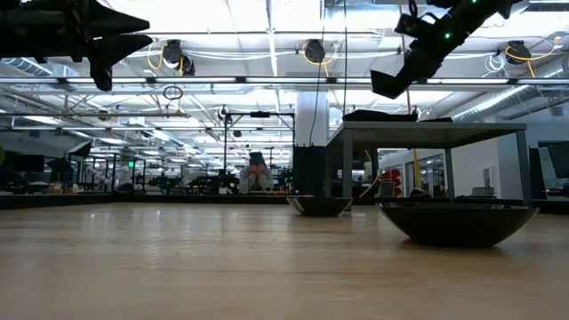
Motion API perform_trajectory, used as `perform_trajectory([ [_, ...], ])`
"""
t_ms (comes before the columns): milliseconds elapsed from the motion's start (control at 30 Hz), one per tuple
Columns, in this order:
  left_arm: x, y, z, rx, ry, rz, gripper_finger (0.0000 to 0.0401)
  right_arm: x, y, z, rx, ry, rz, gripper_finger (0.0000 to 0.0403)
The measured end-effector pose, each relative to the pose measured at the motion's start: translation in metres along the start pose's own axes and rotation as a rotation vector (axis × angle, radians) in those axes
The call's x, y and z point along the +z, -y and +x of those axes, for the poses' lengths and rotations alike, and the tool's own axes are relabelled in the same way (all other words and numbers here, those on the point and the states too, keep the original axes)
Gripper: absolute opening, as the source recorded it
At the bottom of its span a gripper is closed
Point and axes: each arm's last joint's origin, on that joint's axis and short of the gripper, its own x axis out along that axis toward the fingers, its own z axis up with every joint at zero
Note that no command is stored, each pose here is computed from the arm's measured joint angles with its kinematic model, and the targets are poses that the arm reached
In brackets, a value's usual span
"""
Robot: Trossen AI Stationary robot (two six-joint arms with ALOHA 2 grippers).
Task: Pick & Place Mini shaped plates
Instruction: Stack the distorted square plate on the distorted square plates on the shelf
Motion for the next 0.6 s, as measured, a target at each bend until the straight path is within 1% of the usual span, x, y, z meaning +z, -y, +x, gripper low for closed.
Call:
perform_trajectory([
  [100, 0.0, 0.0, 0.0, 0.0, 0.0, 0.0, 0.0115, -0.005, 0.003, 0.008, -0.002, -0.053, -0.044, 0.0],
  [267, 0.0, 0.0, 0.0, 0.0, 0.0, 0.0, 0.0115, -0.014, 0.0, 0.015, 0.035, -0.144, -0.09, 0.0],
  [500, 0.0, 0.0, 0.0, 0.0, 0.0, 0.001, 0.0115, -0.014, -0.001, 0.016, 0.042, -0.149, -0.102, 0.0],
  [600, 0.0, 0.0, 0.0, 0.0, 0.0, 0.001, 0.0115, -0.014, -0.001, 0.016, 0.051, -0.144, -0.094, 0.0007],
])
